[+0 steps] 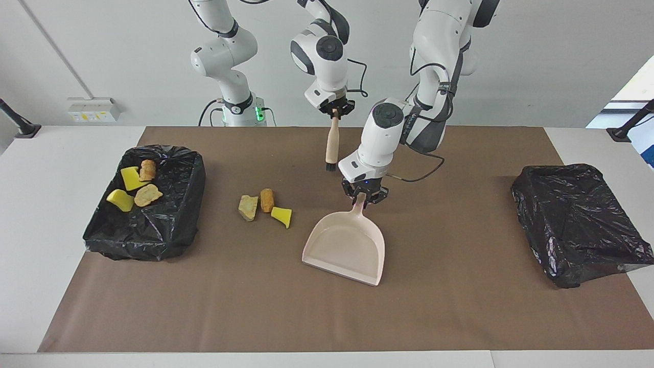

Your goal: Sweep and dump trash in bin

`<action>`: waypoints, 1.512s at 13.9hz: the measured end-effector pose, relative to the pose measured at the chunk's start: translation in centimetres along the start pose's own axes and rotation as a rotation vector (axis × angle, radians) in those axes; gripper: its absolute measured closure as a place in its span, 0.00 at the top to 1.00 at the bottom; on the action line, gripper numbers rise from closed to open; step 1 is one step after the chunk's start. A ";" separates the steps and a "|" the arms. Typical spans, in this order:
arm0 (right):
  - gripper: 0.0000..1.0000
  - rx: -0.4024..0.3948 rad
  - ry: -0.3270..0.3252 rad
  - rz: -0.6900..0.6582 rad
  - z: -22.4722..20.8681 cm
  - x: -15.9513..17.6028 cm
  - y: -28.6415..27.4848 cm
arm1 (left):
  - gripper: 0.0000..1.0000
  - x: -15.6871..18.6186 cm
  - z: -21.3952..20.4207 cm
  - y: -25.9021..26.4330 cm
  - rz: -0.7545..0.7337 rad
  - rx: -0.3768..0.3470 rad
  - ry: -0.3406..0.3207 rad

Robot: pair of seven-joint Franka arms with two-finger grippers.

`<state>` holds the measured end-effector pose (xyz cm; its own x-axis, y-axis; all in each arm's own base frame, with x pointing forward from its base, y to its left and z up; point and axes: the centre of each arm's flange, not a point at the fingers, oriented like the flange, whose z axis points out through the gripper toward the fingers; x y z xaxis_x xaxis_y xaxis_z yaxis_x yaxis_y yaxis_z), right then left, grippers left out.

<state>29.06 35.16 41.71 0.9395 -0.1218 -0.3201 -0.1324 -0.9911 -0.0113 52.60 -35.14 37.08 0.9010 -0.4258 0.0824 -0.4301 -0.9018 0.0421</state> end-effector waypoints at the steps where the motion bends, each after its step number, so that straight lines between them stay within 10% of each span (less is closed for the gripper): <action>1: 0.26 -0.036 0.007 -0.004 -1.6 0.6 2.0 | 0.33 -0.1 -0.9 -1.0 0.057 0.026 -0.017; 13: 0.26 -0.430 0.121 -0.099 -3.9 15.7 20.6 | 0.33 -1.2 -3.5 -5.5 0.853 0.024 -0.131; 21: 0.26 -0.397 0.109 -0.142 2.0 20.7 19.9 | 0.33 -2.2 -0.7 0.3 1.039 0.040 -0.187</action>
<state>45.23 13.01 32.99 0.9703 0.0338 -0.2395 0.1127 -0.9393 0.3240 50.39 -34.45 37.64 0.0871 -0.9916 -0.0957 -0.9961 -0.0881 0.0061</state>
